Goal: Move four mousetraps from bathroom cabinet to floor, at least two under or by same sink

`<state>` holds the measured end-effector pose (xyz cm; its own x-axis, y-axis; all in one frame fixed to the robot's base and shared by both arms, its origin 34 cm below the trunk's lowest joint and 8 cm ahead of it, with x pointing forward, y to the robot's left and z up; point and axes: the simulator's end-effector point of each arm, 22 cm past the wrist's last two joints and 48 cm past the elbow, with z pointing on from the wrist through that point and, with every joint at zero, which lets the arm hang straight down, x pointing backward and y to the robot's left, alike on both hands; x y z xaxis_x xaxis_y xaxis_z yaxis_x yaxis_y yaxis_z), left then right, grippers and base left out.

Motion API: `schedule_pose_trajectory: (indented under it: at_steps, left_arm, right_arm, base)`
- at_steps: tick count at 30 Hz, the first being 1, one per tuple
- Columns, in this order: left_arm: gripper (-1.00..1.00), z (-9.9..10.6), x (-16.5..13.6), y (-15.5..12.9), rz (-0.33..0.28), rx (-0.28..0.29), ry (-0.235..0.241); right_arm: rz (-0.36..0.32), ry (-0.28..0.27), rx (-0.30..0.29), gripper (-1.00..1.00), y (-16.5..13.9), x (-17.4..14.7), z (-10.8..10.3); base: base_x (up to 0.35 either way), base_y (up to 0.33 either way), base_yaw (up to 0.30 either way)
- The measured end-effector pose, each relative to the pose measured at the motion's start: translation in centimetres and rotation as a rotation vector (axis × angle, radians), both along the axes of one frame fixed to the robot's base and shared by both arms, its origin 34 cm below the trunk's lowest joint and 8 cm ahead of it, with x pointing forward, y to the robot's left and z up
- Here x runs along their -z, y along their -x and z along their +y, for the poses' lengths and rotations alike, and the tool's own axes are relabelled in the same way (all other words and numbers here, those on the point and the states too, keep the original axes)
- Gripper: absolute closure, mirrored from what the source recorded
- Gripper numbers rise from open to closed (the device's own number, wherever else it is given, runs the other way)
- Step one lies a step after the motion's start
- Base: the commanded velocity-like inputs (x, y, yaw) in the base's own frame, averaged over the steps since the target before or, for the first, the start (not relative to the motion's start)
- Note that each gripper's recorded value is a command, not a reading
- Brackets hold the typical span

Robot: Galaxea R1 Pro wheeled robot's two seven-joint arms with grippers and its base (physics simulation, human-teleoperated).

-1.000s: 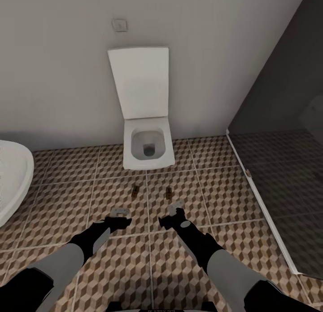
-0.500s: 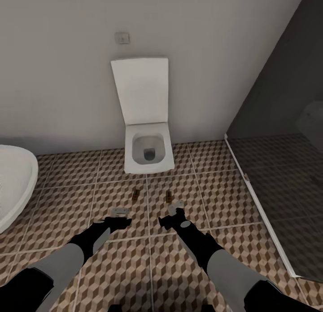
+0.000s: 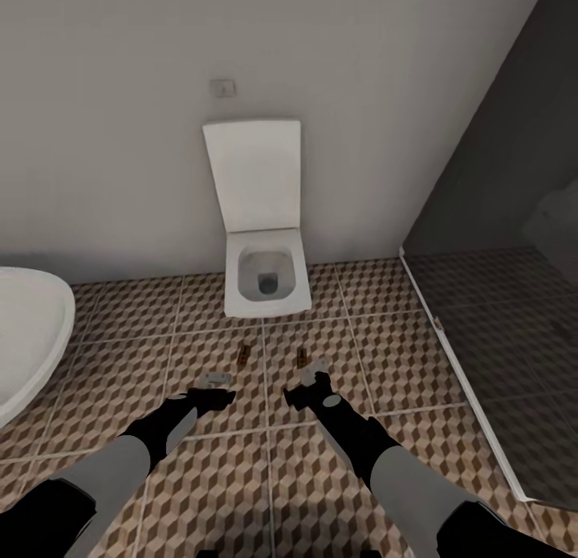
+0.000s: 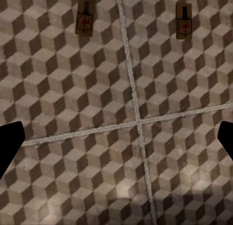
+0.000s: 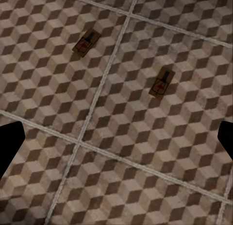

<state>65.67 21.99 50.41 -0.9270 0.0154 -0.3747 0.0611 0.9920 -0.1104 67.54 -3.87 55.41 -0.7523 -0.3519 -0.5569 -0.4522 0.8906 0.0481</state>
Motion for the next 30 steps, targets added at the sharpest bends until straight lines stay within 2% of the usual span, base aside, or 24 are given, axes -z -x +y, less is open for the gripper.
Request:
schedule_pose_trajectory:
  at_steps: [4, 13, 17, 20, 22, 30]
  left_arm:
    - [-1.0, 0.2, -0.7, 0.1, 0.001, -0.002, -0.003]
    - [-1.0, 2.5, -0.7, 3.6, 0.07, -0.019, -0.046]
    - [-1.0, 2.7, -1.2, 4.0, 0.042, -0.015, -0.032]
    - [-1.0, 3.0, -1.4, 5.1, 0.051, -0.013, -0.019]
    - [-1.0, 3.8, -1.1, 6.8, 0.07, -0.017, -0.025]
    - [-1.0, 5.4, -2.2, 8.0, 0.045, -0.029, -0.057]
  right_arm:
    - [-0.006, 0.0, -0.001, -1.0, -0.2, -0.9, 0.0]
    - [-0.017, -0.004, 0.0, -1.0, -0.4, -2.8, 0.0]
    - [-0.034, -0.005, 0.007, -1.0, -0.6, -3.5, -0.5]
    - [-0.047, -0.003, 0.01, -1.0, -0.8, -4.0, -1.1]
    - [-0.048, 0.008, 0.014, -1.0, -0.3, -3.7, -2.1]
    - [-0.06, 0.016, 0.02, -1.0, 0.7, -4.1, -3.3]
  base:
    - [0.0, 0.0, 0.0]
    - [0.0, 0.0, 0.0]
    - [0.0, 0.0, 0.0]
    - [0.0, 0.0, 0.0]
    - [0.0, 0.0, 0.0]
    - [0.0, 0.0, 0.0]
